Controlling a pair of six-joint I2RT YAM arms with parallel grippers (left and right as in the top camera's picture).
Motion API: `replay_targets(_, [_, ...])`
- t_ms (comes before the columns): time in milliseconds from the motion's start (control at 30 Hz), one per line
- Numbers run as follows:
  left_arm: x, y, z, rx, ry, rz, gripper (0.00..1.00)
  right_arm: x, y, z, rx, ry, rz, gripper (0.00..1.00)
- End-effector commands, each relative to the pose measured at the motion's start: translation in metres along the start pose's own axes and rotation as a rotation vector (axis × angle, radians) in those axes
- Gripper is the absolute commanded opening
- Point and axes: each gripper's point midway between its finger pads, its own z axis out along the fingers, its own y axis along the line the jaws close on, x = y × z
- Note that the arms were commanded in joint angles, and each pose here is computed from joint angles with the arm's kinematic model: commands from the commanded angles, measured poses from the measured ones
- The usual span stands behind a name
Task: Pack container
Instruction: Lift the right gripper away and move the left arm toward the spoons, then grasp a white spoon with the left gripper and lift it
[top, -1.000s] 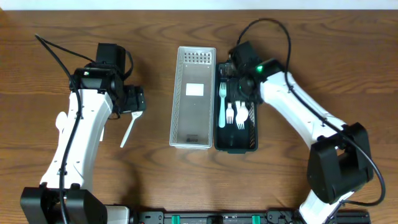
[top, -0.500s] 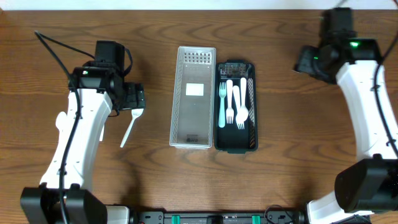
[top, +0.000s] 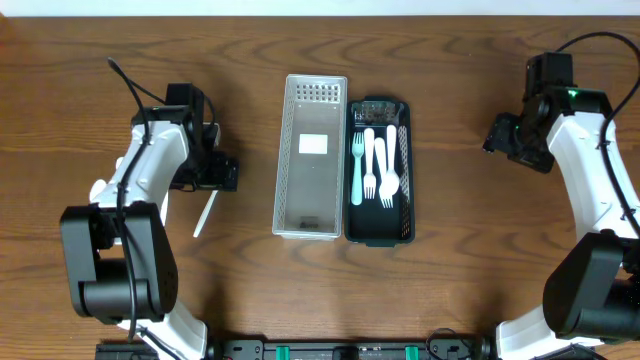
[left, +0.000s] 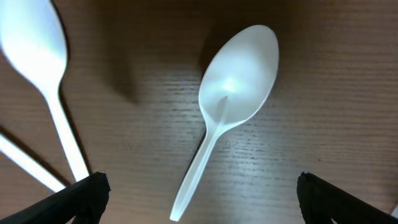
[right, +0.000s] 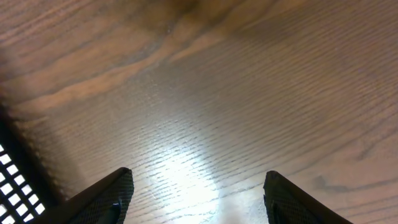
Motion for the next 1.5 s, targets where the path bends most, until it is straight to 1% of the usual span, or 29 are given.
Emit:
replay_targets(0, [0.005, -0.005, 0.008, 0.051, 0.025, 0.096, 0.98, -0.002, -0.003, 0.004, 0.013, -0.002, -0.015, 0.71])
replay_targets(367, [0.021, -0.009, 0.038, 0.063, 0.03, 0.113, 0.98, -0.002, -0.003, 0.004, 0.012, -0.002, -0.015, 0.71])
replay_targets(567, [0.019, -0.008, 0.04, 0.061, 0.022, 0.113, 0.98, -0.001, -0.003, 0.004, 0.013, 0.001, -0.015, 0.71])
replay_targets(867, [0.026, -0.009, 0.057, 0.069, 0.078, 0.112, 0.98, 0.0, -0.004, 0.004, 0.015, 0.005, -0.016, 0.71])
replay_targets(1067, [0.027, -0.009, 0.058, 0.069, 0.082, 0.111, 0.98, 0.0, -0.004, 0.004, 0.015, 0.005, -0.016, 0.71])
replay_targets(1133, [0.027, -0.01, 0.058, 0.069, 0.082, 0.104, 1.0, 0.0, -0.004, 0.004, 0.015, 0.005, -0.016, 0.7])
replay_targets(1167, [0.027, -0.009, 0.058, 0.069, 0.082, 0.104, 0.95, 0.0, -0.004, 0.004, 0.015, 0.005, -0.016, 0.71])
replay_targets(1200, [0.027, -0.009, 0.058, 0.069, 0.082, 0.104, 0.85, 0.0, -0.004, 0.004, 0.015, 0.005, -0.016, 0.71])
replay_targets(1267, [0.027, -0.009, 0.058, 0.069, 0.082, 0.104, 0.7, 0.0, -0.004, 0.004, 0.015, 0.004, -0.016, 0.71])
replay_targets(1333, [0.027, -0.009, 0.058, 0.069, 0.082, 0.104, 0.57, 0.0, -0.004, 0.004, 0.014, 0.004, -0.016, 0.71])
replay_targets(1367, [0.027, -0.01, 0.058, 0.069, 0.082, 0.105, 0.49, 0.0, -0.004, 0.004, 0.014, 0.004, -0.016, 0.71])
replay_targets(1400, [0.027, -0.009, 0.058, 0.069, 0.082, 0.104, 0.44, 0.0, -0.004, 0.004, 0.014, 0.004, -0.016, 0.71])
replay_targets(1433, [0.027, -0.009, 0.058, 0.069, 0.083, 0.104, 0.42, 0.0, -0.004, 0.004, 0.014, 0.004, -0.016, 0.71])
replay_targets(1467, [0.027, -0.009, 0.058, 0.069, 0.082, 0.105, 0.38, 0.0, -0.004, 0.004, 0.015, 0.004, -0.016, 0.71])
